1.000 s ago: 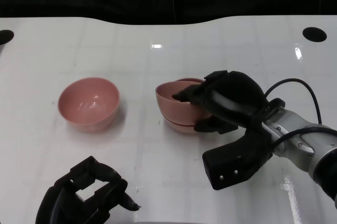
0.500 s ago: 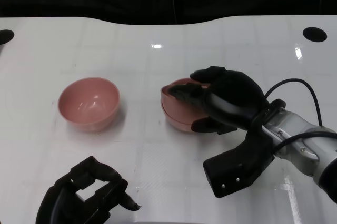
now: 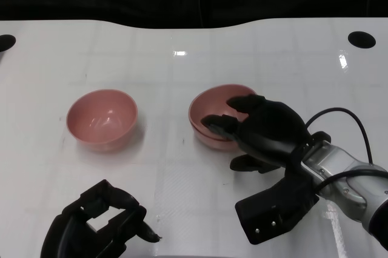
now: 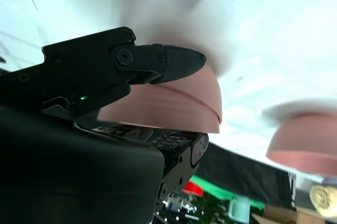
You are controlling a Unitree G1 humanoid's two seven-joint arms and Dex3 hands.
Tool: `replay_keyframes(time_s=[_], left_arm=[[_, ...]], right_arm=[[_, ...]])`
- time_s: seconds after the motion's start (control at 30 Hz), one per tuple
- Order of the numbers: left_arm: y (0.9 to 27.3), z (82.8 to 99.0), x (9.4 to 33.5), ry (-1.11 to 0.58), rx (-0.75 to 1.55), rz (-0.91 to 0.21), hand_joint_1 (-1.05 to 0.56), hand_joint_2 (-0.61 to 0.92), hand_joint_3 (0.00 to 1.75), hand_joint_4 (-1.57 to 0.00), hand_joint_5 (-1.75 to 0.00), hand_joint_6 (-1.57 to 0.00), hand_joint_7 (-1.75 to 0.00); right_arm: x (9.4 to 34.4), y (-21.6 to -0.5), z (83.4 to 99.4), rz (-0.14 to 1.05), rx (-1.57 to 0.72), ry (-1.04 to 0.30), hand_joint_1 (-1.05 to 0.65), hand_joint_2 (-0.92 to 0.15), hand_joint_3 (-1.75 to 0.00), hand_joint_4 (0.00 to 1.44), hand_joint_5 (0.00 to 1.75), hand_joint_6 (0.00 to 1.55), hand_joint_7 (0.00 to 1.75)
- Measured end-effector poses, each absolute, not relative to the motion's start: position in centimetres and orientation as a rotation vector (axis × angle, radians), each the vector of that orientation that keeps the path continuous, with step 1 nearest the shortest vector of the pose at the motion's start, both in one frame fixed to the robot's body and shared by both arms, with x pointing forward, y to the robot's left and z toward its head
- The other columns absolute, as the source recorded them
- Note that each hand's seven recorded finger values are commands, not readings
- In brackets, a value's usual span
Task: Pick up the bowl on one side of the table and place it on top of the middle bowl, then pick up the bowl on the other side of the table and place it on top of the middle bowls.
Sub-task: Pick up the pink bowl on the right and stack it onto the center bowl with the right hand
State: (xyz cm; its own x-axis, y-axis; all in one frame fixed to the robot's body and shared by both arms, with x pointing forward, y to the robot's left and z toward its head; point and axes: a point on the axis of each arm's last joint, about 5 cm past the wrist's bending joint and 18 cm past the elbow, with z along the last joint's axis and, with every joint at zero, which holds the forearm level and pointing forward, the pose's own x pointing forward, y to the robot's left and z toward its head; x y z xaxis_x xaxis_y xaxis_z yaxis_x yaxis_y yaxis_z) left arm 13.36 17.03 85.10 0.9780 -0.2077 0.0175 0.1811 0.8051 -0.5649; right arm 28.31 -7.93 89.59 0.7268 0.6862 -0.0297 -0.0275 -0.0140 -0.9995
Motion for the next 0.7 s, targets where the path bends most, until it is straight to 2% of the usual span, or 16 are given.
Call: replay_keyframes(time_s=[0.13, 0.3, 0.5, 0.7], left_arm=[[17.0, 85.1, 13.3, 0.045, -0.599, -0.208, -0.33, 0.92, 0.12, -0.93, -1.2, -0.95, -0.97], [17.1, 85.3, 13.4, 0.035, -0.596, -0.211, -0.33, 0.92, 0.11, -0.93, -1.19, -0.96, -0.96], [17.0, 85.3, 13.4, 0.034, -0.596, -0.212, -0.34, 0.92, 0.12, -0.93, -1.19, -0.95, -0.97], [17.0, 85.3, 13.4, 0.034, -0.597, -0.212, -0.34, 0.92, 0.12, -0.93, -1.2, -0.95, -0.98]], right_arm=[[28.2, -8.1, 88.8, 0.624, -1.489, -0.538, -0.8, -0.92, -0.46, 0.17, 0.02, 0.22, 0.0], [28.1, -8.2, 88.6, 0.59, -1.442, -0.581, -0.77, -0.92, -0.47, 0.14, 0.0, 0.14, 0.0], [28.1, -8.2, 89.4, 0.5, -1.27, -0.668, -0.72, -0.92, -0.46, 0.12, 0.0, 0.07, 0.0], [27.8, -8.3, 90.9, 0.428, -1.132, -0.719, -0.72, -0.92, -0.48, 0.17, 0.03, 0.08, 0.01]])
